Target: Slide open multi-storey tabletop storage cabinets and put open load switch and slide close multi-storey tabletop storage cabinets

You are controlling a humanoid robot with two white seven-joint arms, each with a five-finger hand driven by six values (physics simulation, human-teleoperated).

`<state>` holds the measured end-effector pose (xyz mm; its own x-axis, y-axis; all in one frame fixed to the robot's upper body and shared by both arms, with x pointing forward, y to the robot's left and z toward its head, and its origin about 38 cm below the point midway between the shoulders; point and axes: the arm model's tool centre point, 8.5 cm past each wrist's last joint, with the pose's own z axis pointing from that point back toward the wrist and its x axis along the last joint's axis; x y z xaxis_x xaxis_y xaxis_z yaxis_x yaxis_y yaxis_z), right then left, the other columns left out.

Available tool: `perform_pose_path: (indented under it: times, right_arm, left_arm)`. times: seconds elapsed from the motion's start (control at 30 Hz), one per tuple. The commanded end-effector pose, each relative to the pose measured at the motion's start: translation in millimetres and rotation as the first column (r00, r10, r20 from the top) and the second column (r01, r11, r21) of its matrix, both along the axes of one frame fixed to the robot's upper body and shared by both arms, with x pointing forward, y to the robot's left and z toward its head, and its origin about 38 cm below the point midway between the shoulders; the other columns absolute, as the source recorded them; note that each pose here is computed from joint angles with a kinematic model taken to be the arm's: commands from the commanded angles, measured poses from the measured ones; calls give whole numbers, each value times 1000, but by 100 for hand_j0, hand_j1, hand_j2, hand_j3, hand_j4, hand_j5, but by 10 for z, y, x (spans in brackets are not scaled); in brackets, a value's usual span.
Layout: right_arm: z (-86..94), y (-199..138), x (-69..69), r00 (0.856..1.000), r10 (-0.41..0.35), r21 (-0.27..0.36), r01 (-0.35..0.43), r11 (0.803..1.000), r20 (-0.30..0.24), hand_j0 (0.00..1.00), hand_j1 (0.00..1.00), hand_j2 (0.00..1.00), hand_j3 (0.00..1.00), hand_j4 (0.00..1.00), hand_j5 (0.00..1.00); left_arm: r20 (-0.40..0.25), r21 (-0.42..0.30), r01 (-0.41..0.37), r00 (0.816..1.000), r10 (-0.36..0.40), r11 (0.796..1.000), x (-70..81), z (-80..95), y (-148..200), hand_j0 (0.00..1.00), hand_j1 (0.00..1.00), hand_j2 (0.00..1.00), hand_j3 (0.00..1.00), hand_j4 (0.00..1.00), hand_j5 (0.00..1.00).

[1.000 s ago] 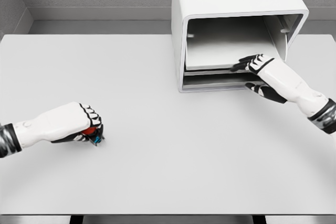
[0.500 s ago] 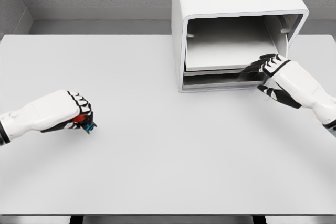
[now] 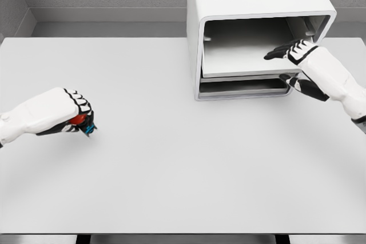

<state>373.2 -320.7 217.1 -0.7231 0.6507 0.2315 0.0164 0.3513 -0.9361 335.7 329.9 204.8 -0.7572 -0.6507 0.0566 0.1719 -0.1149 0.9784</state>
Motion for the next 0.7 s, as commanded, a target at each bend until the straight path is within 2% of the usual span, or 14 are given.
perform_pose_path:
  times: [0.0, 0.1, 0.27, 0.67]
  right_arm:
    - [-163, 119, 8, 999, 19, 5, -19, 1000, -37, 70, 70, 70, 70, 70, 70]
    - [-264, 249, 98, 998, 36, -1, -36, 999, -56, 70, 70, 70, 70, 70, 70]
    - [-367, 293, 122, 996, 37, -8, -38, 999, -79, 70, 70, 70, 70, 70, 70]
    - [-495, 252, 35, 993, 31, -21, -33, 999, -112, 72, 72, 72, 72, 72, 72]
  left_arm:
    - [0, -6, -9, 1000, 9, 1000, 10, 9, 23, 33, 33, 33, 33, 33, 33]
    - [1, -6, -10, 1000, 10, 1000, 14, 11, 27, 33, 33, 33, 33, 33, 33]
    - [9, -19, -8, 1000, 8, 1000, 31, 22, -6, 33, 33, 33, 33, 33, 33]
    - [49, -56, -2, 999, 5, 998, 105, 116, -86, 33, 33, 33, 33, 33, 33]
